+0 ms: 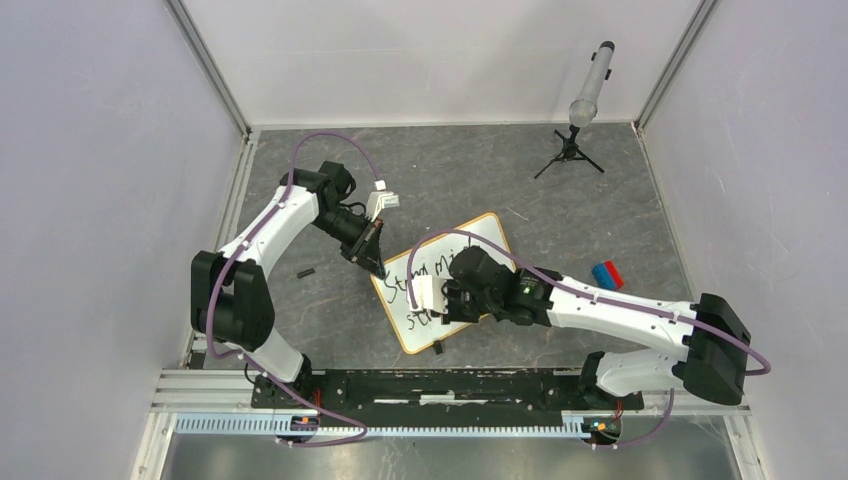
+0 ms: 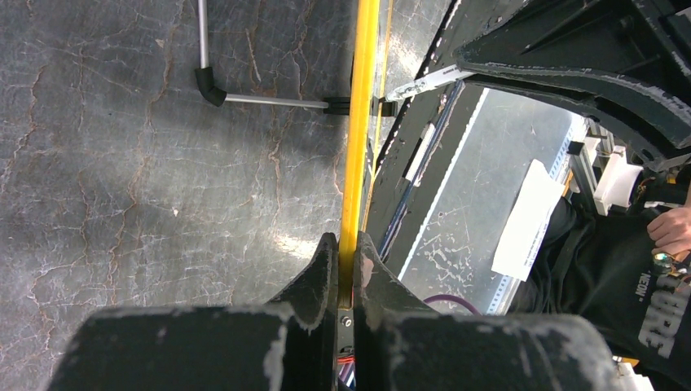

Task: Write a sentence on the whiteboard

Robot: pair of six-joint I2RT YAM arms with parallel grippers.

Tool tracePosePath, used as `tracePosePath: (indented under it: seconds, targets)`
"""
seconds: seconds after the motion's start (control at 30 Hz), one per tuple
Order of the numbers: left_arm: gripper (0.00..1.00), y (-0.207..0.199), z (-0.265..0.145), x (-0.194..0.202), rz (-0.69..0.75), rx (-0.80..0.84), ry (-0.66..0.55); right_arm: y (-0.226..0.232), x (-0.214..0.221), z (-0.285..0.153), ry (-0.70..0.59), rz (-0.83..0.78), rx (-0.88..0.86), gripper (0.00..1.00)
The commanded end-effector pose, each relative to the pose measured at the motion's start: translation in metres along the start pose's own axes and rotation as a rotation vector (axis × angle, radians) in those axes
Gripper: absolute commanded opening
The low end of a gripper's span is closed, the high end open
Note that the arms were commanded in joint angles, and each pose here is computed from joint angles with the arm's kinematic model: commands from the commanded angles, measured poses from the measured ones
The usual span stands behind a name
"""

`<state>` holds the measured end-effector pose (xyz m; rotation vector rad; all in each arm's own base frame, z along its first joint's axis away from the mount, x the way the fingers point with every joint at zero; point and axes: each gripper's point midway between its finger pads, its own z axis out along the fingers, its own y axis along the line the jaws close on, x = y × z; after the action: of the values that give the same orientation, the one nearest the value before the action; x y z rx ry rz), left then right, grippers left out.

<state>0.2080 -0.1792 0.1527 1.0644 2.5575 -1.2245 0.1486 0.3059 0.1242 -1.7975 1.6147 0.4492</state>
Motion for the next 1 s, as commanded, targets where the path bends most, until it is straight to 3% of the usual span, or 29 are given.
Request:
tracePosePath:
  seconds: [0.0, 0.53, 0.97]
  targets:
    - [0.02, 0.009, -0.005, -0.008, 0.048, -0.065, -0.018, -0.028, -0.020, -0.009, -0.046, 0.004, 0.091, 0.00]
    - [0.02, 0.009, -0.005, -0.008, 0.045, -0.060, -0.018, -0.014, -0.010, -0.022, -0.047, -0.002, 0.045, 0.00]
    - [0.02, 0.010, -0.005, -0.008, 0.046, -0.061, -0.017, -0.008, 0.003, -0.006, -0.016, 0.002, 0.022, 0.00]
